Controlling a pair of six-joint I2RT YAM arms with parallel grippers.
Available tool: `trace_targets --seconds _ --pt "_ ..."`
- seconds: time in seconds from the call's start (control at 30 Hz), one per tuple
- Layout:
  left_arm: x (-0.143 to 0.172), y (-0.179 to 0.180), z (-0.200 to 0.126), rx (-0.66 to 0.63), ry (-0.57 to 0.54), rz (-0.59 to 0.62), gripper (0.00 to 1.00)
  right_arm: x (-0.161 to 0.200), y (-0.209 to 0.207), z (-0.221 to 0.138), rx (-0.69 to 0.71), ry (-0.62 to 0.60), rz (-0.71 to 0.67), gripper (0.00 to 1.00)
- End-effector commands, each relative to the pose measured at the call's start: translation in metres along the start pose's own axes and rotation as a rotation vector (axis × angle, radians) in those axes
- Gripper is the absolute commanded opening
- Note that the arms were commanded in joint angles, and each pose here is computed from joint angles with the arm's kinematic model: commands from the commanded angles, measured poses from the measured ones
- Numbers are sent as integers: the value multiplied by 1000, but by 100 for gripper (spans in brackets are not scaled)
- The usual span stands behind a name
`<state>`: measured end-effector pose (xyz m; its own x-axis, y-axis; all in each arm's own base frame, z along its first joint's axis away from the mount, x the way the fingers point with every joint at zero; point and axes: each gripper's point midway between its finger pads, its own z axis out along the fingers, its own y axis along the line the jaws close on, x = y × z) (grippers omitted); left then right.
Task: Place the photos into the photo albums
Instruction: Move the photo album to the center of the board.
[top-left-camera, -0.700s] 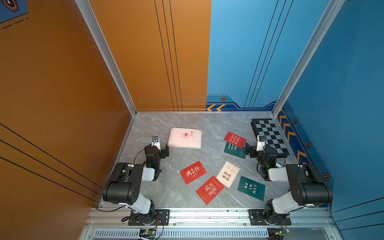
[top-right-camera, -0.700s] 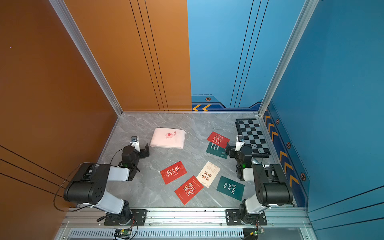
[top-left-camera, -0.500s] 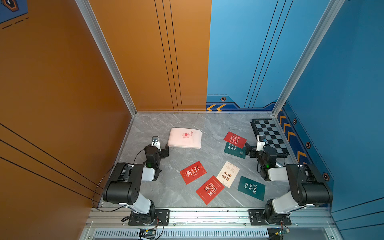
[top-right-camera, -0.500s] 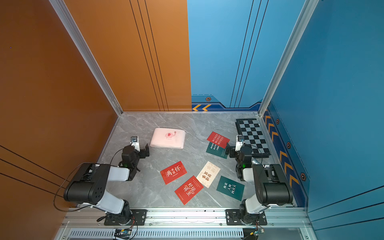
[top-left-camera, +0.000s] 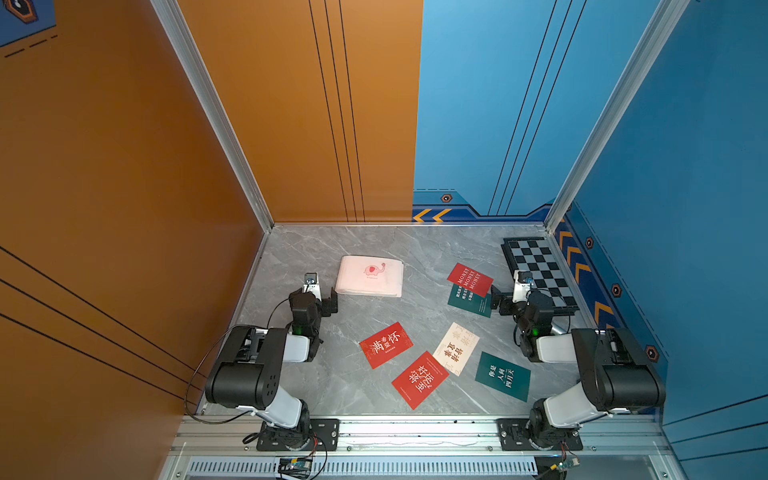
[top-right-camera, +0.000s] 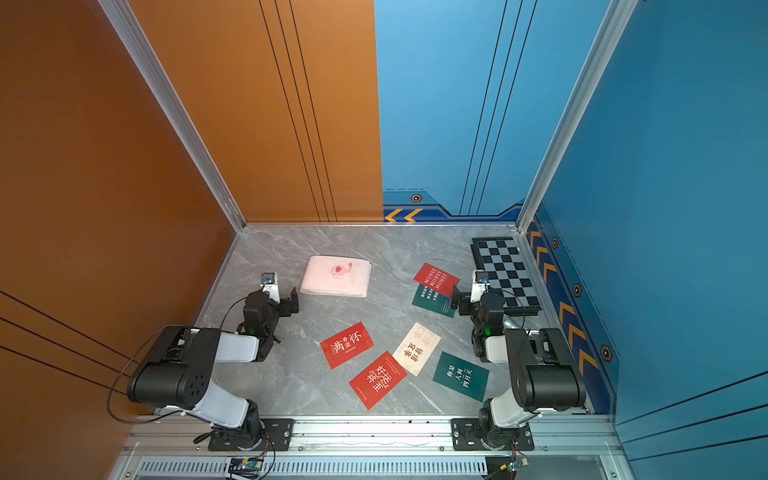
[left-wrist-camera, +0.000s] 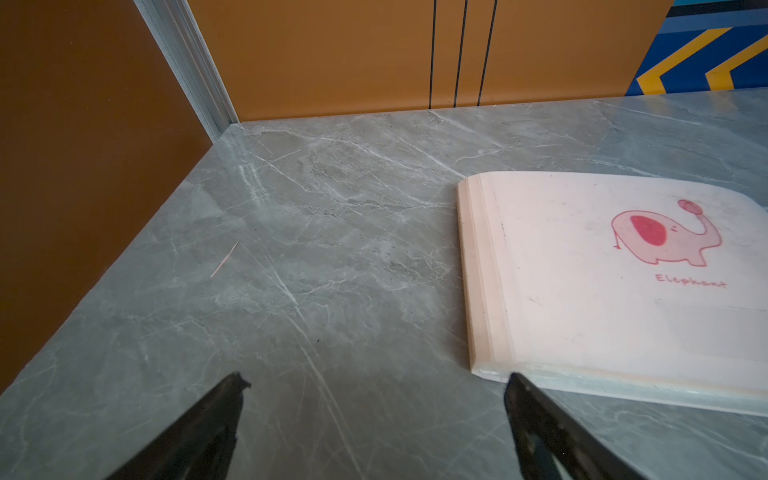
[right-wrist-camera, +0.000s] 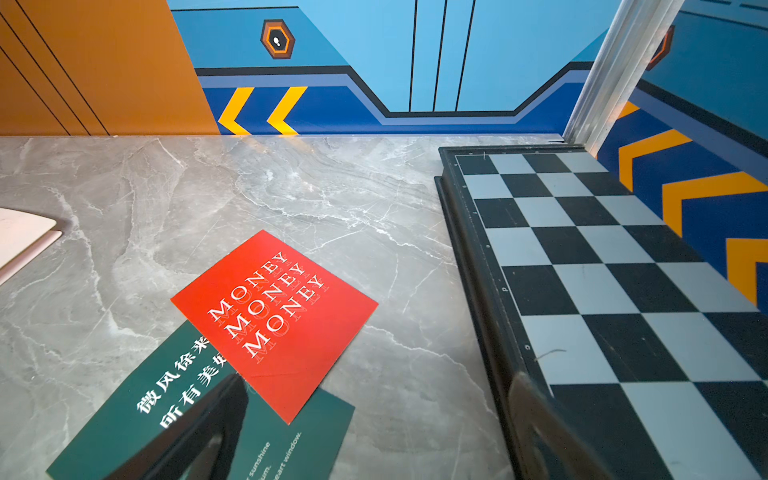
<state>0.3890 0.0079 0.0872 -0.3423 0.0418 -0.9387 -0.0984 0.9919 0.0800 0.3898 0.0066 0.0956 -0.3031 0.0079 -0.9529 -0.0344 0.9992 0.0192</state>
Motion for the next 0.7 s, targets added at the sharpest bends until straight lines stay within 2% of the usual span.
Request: trace_targets --seconds 0.0,0.67 --pt "-6 -3 3 10 -15 13 99 1 2 2 -15 12 17 100" --pt "-6 -1 2 -13 -17 12 99 1 3 2 -11 12 8 100"
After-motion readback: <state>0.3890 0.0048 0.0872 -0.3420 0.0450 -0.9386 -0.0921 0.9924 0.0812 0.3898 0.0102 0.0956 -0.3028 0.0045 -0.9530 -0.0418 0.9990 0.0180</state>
